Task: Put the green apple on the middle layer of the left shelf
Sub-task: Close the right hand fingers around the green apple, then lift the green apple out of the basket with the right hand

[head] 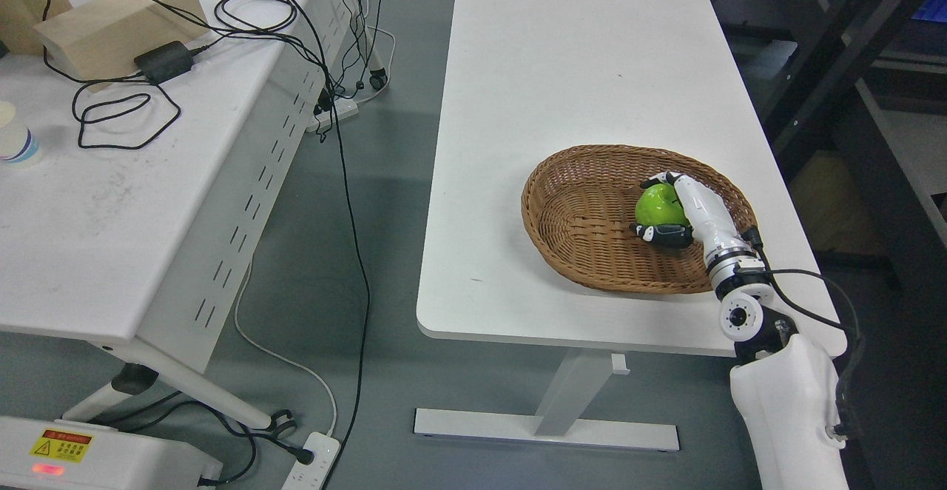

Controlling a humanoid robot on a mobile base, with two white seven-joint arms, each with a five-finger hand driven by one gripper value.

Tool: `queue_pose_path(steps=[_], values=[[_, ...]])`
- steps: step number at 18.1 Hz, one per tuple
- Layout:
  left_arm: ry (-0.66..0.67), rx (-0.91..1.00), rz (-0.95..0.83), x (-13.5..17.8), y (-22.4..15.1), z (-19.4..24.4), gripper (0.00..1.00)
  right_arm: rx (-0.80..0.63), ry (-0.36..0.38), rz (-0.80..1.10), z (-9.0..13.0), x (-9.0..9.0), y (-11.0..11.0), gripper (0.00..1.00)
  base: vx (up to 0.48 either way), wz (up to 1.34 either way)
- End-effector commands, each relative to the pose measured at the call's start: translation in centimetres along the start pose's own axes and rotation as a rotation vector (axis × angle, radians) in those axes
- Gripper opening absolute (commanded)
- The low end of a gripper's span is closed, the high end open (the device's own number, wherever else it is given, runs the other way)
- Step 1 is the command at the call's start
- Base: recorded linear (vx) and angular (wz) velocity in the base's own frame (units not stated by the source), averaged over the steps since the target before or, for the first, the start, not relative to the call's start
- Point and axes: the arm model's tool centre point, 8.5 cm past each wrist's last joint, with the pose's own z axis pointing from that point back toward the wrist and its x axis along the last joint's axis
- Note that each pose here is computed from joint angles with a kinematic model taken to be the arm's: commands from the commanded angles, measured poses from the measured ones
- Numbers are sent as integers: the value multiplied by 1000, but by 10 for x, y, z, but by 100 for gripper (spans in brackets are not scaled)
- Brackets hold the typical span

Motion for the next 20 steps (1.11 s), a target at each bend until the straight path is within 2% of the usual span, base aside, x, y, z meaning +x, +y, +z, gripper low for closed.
queue_pose_path(steps=[1, 3, 7, 9, 12, 20], values=[[-1, 18, -1, 0, 11, 2, 100, -146, -30, -269, 11, -21, -41, 4, 0, 0], [-1, 18, -1, 0, 11, 2, 100, -167, -22, -360, 18, -31, -42, 3, 0, 0], [-1, 18, -1, 0, 11, 2, 100, -167, -34, -546, 26, -37, -28, 2, 0, 0], [-1, 16, -1, 0, 11, 2, 100, -167, -35, -550, 29, -36, -26, 2, 0, 0], [-1, 18, -1, 0, 11, 2, 100, -149, -32, -572, 33, -33, -10, 3, 4, 3], [-1, 18, -1, 0, 11, 2, 100, -144, -35, -573, 36, -33, -6, 3, -53, -6]])
